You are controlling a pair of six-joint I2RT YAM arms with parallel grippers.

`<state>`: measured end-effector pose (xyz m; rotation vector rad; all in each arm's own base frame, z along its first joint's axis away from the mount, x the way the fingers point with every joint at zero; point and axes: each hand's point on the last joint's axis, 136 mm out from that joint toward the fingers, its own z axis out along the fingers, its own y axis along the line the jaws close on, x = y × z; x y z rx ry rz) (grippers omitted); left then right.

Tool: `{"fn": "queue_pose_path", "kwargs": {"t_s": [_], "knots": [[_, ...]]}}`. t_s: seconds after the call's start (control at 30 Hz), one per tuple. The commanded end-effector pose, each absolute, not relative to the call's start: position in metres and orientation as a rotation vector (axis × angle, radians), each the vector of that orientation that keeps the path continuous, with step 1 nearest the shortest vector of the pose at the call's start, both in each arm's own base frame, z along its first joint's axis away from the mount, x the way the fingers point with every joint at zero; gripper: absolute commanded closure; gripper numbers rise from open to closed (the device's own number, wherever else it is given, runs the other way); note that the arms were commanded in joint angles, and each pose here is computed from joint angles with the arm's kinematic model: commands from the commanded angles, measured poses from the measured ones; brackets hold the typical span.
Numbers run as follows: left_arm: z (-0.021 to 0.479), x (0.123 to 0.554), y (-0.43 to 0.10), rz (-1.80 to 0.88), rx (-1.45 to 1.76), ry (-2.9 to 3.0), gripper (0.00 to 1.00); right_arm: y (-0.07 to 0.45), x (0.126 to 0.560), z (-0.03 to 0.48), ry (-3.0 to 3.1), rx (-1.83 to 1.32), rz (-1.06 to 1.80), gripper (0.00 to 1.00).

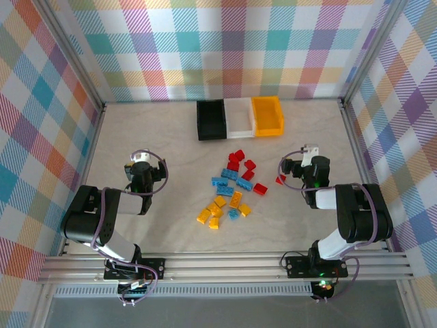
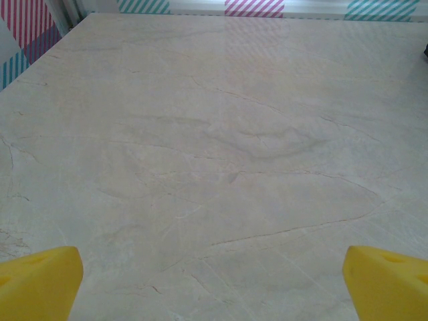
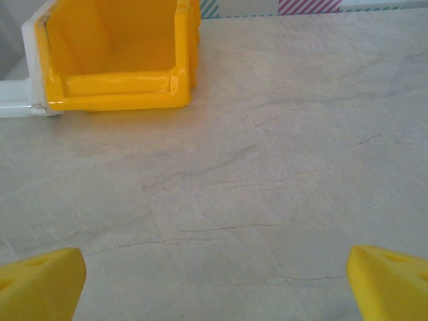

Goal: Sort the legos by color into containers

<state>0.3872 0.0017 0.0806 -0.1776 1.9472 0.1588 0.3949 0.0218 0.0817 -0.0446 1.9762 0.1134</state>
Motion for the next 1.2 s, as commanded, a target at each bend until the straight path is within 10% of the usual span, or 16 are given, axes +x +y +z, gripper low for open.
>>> {"fn": "queue_pose_path", "kwargs": {"t_s": [0.0,1.17], "knots": [[0.084,0.392,0.003,0.151,-0.19,1.94,0.0,0.023,0.398,0.093,1.944,-0.042,0.136,0.0],[0.139,0.386,0.017,0.324,-0.3,2.056,0.0,0.041,0.383,0.18,1.953,-0.018,0.243,0.0]]}}
